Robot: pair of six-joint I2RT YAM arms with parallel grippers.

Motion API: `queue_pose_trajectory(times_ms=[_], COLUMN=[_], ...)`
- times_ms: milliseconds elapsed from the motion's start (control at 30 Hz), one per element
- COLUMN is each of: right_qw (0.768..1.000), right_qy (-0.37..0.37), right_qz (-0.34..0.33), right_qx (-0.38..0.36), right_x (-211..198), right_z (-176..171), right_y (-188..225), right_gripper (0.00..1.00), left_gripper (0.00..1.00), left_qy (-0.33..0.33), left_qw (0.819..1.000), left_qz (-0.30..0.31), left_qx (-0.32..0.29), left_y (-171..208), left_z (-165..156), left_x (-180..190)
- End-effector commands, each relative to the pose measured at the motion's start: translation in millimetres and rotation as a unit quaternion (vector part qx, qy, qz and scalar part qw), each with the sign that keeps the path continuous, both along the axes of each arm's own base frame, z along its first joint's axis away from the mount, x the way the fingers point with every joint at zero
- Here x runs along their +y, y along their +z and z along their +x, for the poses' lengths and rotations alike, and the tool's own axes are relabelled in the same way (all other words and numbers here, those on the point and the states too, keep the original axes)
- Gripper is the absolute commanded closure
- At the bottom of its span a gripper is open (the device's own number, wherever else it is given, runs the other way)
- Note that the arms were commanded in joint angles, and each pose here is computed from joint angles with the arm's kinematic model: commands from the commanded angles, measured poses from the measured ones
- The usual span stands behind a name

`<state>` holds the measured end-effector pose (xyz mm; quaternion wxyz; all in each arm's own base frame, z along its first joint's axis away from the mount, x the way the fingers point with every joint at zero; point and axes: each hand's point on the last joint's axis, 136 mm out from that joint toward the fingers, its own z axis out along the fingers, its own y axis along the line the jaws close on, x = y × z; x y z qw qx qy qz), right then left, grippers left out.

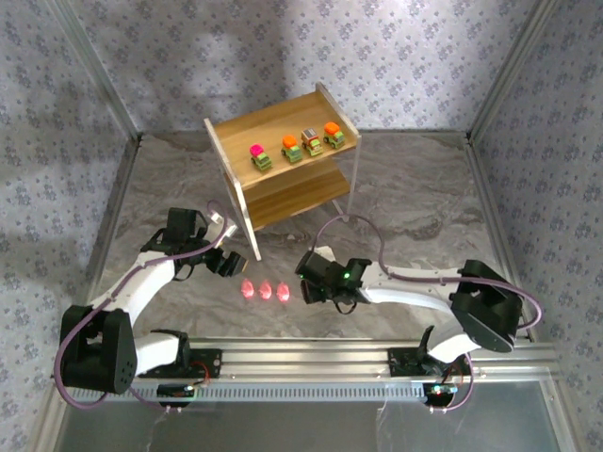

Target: Place and organize the plastic toys onto the shelf

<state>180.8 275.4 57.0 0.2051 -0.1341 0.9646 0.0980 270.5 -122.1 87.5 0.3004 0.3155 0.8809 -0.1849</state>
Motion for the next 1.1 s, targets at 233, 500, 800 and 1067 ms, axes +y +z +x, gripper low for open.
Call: queue_pose_trajectory(times_ms=[233, 500, 800, 1067], right_qw=[0.998, 0.999, 0.998, 0.999], right_qy=[-0.043, -0.041, -0.032, -0.014], right_qz=[-0.039, -0.019, -0.009, 0.0], right_qx=[0.0, 0.021, 0.044, 0.053], right_x=[-2, 2, 9, 22], right_z=[-7, -17, -24, -25], right_y=[-7, -17, -30, -35], right_gripper=[0.41, 0.41, 0.41, 0.41], left_gripper=[0.04, 0.04, 0.04, 0.04], left_qy=[-0.007, -0.008, -0.007, -0.007], left_qw=[1.0, 1.0, 1.0, 1.0], left_qz=[-0.008, -0.007, -0.005, -0.004], left_qx=[0.0, -0.002, -0.001, -0.003], left_y=[0, 0, -1, 0], left_z=[-3, -4, -5, -5], left_x=[-4, -4, -3, -3])
